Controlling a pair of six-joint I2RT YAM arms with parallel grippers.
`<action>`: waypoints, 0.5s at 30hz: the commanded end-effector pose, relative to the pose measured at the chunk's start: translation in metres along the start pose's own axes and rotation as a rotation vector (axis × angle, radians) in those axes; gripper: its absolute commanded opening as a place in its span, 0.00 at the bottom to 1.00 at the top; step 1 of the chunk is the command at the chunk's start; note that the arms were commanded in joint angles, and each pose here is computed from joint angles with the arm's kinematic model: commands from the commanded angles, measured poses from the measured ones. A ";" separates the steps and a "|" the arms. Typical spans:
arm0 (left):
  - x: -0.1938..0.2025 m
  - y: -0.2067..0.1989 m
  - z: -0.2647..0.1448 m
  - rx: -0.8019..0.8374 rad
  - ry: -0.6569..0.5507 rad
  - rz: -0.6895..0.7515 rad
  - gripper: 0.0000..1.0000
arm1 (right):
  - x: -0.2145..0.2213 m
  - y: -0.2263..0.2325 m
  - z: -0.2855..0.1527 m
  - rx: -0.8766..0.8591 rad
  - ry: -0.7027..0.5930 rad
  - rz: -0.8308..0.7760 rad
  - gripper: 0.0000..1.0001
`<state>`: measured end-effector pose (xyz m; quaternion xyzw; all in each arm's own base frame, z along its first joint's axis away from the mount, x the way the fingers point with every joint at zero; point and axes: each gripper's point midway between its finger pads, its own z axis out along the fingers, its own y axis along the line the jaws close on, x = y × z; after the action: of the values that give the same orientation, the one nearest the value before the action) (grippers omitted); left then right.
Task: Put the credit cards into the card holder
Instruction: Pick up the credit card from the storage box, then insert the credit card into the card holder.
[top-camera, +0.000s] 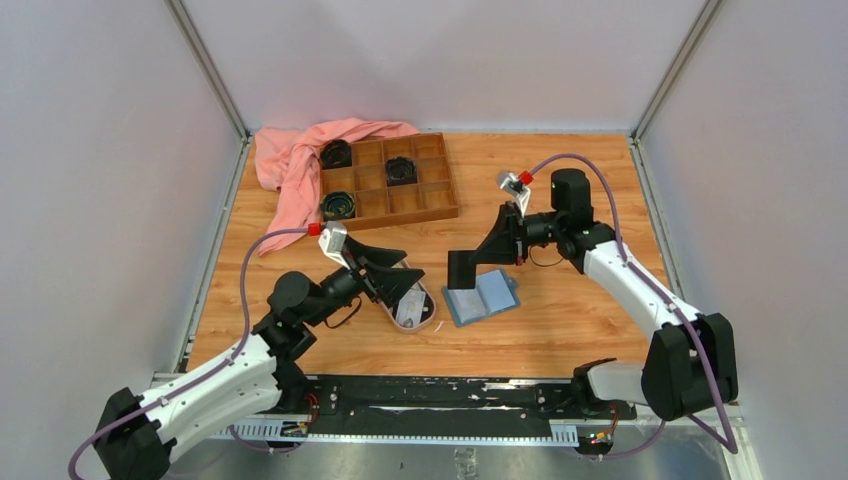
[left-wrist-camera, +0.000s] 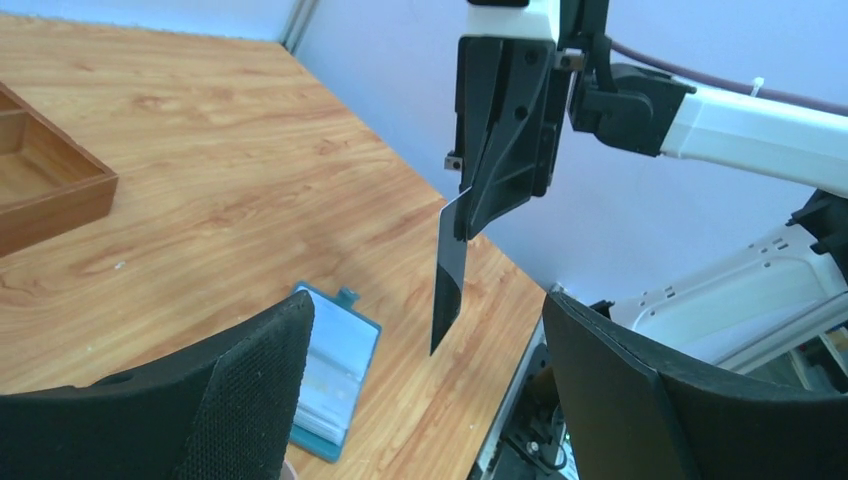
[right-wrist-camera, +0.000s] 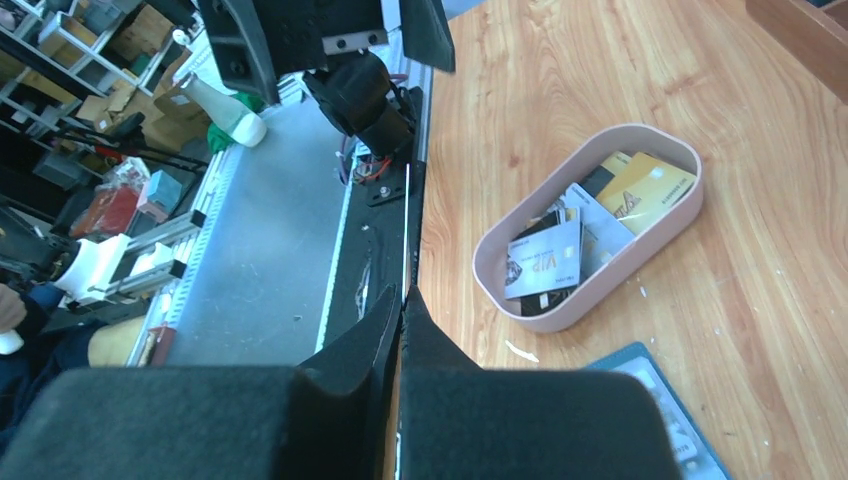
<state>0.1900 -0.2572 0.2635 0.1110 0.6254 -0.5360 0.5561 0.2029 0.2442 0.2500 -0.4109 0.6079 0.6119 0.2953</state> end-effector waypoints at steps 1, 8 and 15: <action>0.013 0.020 -0.012 -0.085 0.032 0.020 0.89 | 0.023 -0.011 -0.008 0.043 0.004 -0.035 0.00; -0.025 -0.009 0.005 -0.041 0.005 -0.131 1.00 | 0.047 -0.048 -0.024 0.223 0.011 0.053 0.00; -0.077 -0.045 0.045 -0.028 -0.011 -0.333 1.00 | 0.069 -0.084 -0.047 0.357 0.015 0.200 0.00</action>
<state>0.2060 -0.2659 0.3253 0.0383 0.6450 -0.5730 0.5042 0.2382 0.2093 0.1812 -0.3324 0.7039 0.5424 0.3161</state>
